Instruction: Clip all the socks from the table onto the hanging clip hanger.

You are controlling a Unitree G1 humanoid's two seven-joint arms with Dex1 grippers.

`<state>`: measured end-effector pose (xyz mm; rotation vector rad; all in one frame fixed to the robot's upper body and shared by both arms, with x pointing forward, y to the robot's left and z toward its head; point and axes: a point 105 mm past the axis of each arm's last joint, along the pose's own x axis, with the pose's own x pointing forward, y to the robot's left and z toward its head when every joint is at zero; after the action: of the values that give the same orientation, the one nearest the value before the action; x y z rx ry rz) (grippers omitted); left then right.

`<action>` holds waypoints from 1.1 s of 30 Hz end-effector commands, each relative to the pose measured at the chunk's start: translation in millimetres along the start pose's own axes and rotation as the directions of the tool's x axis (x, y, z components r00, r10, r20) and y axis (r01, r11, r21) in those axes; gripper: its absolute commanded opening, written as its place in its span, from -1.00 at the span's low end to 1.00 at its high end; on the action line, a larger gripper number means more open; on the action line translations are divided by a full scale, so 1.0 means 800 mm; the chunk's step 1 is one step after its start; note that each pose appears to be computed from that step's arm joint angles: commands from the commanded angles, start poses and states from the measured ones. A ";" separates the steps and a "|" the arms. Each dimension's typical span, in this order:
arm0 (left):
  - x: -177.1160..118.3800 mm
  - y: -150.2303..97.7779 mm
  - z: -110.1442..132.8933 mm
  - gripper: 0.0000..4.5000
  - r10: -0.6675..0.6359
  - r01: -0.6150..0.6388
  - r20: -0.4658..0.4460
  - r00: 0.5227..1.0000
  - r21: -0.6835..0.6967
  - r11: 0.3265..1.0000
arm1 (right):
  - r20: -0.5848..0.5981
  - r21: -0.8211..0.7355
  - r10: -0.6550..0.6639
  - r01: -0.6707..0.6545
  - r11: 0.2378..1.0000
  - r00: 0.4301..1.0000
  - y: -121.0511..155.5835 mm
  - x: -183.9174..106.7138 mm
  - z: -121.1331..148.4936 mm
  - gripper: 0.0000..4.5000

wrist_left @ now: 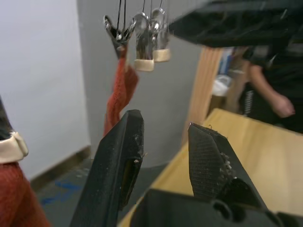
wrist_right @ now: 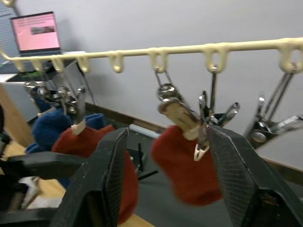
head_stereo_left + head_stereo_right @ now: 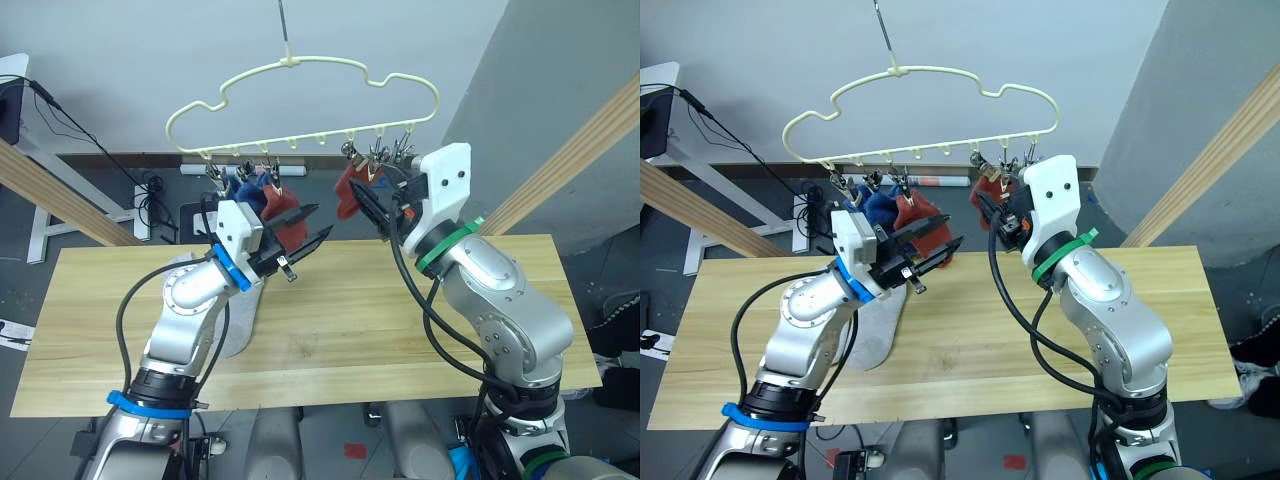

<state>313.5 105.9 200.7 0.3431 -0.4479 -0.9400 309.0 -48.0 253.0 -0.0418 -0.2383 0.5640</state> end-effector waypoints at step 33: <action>0.020 0.004 0.058 -0.16 -0.120 0.124 0.059 0.991 -0.066 0.990 | 0.126 -0.019 -0.077 0.080 0.997 0.989 -0.015 0.042 0.023 -0.36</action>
<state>308.0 92.4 231.3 0.2743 -0.3832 -1.0728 346.9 -45.4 261.9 -0.0298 -0.2912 0.4588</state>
